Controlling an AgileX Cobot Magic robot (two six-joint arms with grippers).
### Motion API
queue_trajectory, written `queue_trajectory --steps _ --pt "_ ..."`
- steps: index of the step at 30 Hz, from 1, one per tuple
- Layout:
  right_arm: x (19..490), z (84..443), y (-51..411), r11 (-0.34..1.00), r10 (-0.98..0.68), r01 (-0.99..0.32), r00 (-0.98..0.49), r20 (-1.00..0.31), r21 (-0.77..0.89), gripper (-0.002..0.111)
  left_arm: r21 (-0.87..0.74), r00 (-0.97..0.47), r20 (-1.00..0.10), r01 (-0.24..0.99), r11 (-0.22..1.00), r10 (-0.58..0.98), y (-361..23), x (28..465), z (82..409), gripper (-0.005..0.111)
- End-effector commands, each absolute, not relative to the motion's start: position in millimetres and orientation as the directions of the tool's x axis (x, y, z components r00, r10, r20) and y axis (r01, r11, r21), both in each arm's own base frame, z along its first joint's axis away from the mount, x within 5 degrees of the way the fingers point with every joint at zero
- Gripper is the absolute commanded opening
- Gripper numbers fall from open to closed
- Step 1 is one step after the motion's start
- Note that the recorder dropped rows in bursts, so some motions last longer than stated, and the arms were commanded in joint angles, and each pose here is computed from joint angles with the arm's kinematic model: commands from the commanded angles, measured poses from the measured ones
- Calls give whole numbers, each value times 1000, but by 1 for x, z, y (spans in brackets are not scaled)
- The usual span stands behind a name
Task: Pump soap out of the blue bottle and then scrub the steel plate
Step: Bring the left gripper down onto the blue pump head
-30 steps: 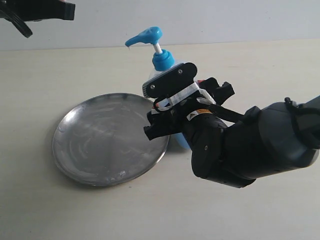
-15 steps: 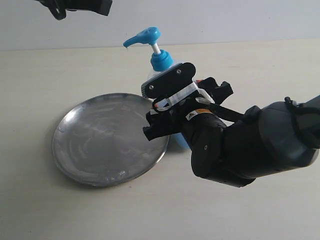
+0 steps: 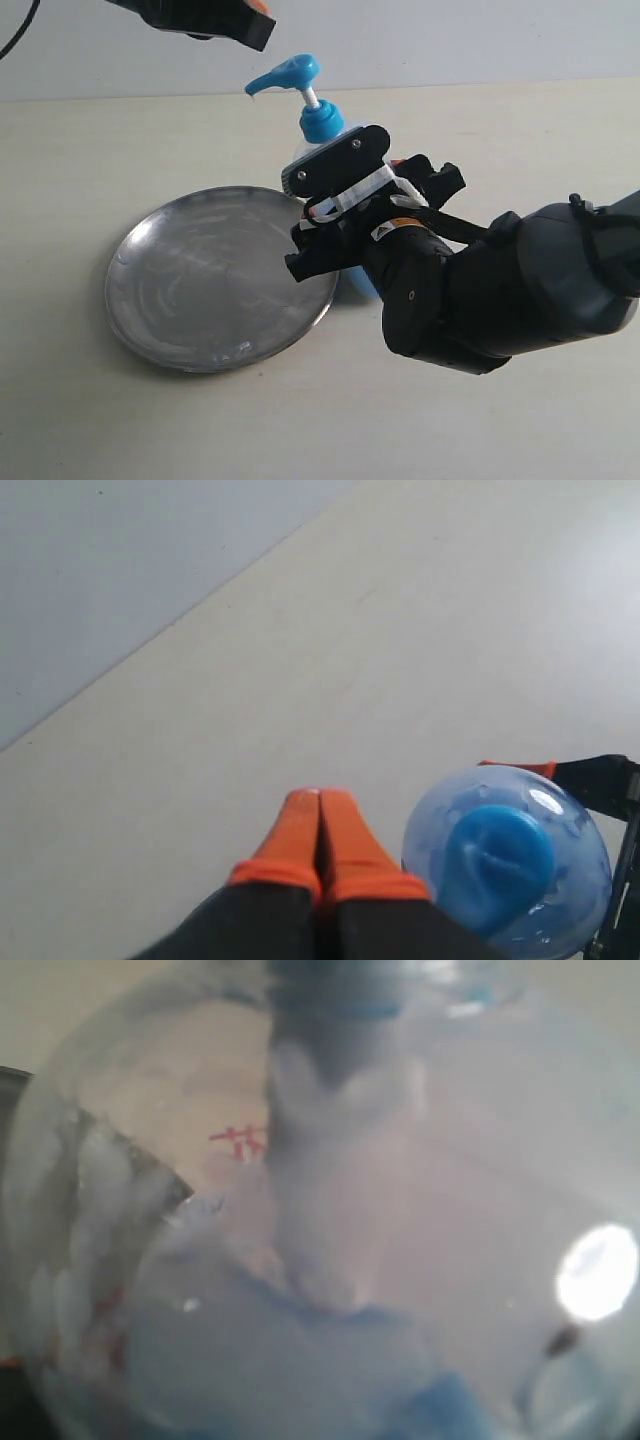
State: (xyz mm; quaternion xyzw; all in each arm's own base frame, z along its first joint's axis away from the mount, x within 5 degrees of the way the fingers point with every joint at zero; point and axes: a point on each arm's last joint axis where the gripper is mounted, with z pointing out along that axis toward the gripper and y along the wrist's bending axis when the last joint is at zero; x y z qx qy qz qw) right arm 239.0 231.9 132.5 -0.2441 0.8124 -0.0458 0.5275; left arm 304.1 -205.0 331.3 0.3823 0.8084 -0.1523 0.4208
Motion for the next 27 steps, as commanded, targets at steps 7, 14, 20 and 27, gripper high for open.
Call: queue_trajectory --steps 7,14,20,27 --pt "237 125 233 866 -461 -386 -365 -809 -319 0 43 -375 -775 771 635 508 -208 301 329 0" --pt "237 124 234 861 -469 -394 -365 -804 -323 0 47 -341 -792 793 607 507 -203 288 346 0" --pt "237 124 234 857 -475 -396 -363 -802 -328 0 25 -336 -795 813 582 504 -203 281 351 0" --pt "237 124 234 857 -475 -399 -365 -801 -326 0 5 -307 -813 846 533 495 -208 278 353 0"
